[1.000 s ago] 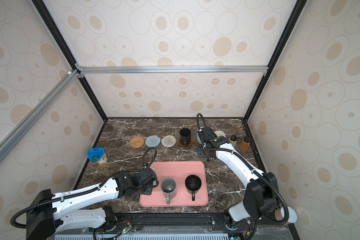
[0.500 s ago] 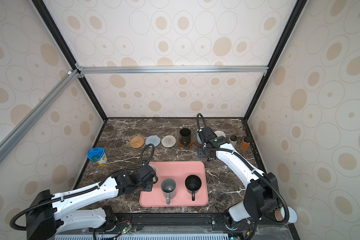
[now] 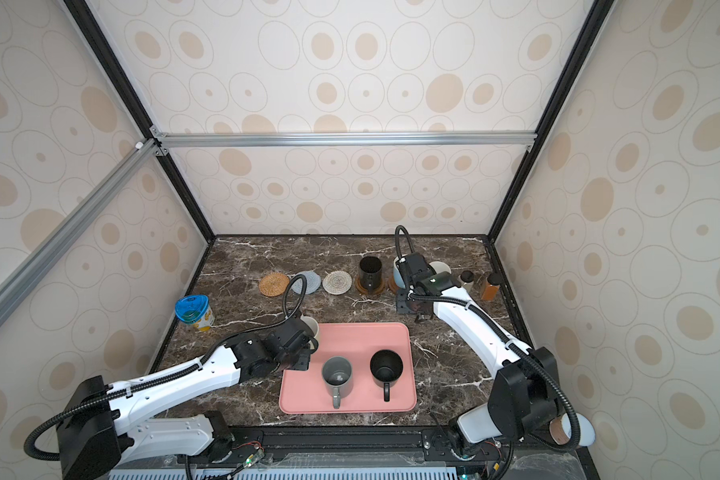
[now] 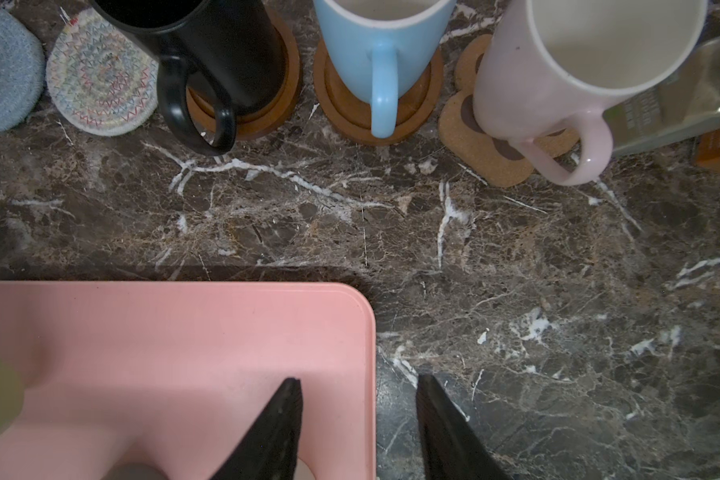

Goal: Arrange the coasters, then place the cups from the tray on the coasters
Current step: 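Lift the white mug off the tray with the left gripper, then carry the white mug with the left gripper toward the multicolour knit coaster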

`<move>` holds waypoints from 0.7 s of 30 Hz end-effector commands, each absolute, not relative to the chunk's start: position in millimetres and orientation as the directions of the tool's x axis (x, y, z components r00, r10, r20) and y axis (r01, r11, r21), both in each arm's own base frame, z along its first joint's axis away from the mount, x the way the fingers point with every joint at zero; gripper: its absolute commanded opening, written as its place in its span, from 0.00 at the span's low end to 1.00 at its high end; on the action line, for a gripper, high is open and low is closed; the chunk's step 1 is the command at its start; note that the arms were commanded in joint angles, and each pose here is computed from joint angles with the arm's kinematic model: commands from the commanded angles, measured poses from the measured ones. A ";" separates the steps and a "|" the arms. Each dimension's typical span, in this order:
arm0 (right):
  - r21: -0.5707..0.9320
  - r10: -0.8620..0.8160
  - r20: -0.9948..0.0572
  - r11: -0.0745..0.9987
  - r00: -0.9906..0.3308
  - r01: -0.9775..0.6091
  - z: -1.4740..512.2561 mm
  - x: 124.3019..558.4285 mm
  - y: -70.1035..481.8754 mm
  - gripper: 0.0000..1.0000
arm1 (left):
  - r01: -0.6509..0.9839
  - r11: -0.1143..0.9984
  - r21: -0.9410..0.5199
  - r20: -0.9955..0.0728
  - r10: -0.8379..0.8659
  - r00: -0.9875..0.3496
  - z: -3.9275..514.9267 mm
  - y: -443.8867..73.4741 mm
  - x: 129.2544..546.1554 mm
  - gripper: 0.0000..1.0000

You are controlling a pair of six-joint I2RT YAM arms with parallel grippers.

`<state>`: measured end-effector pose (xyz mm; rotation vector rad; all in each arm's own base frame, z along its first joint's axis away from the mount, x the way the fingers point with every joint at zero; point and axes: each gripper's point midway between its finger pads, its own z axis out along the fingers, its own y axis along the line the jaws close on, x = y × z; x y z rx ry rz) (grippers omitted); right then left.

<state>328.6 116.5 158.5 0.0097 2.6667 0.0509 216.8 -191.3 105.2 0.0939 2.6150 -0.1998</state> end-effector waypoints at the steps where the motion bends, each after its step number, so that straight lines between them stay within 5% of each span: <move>1: 0.041 0.032 -0.473 0.999 -0.881 0.014 169.1 327.2 109.9 0.48 | 0.124 0.978 -0.169 -0.600 -0.003 -0.800 142.8 -208.0 245.6 0.10; 21: 0.042 0.059 -0.469 0.998 -0.881 0.044 170.2 310.9 99.1 0.48 | 0.160 0.972 -0.171 -0.660 0.007 -0.751 165.7 -226.4 323.4 0.09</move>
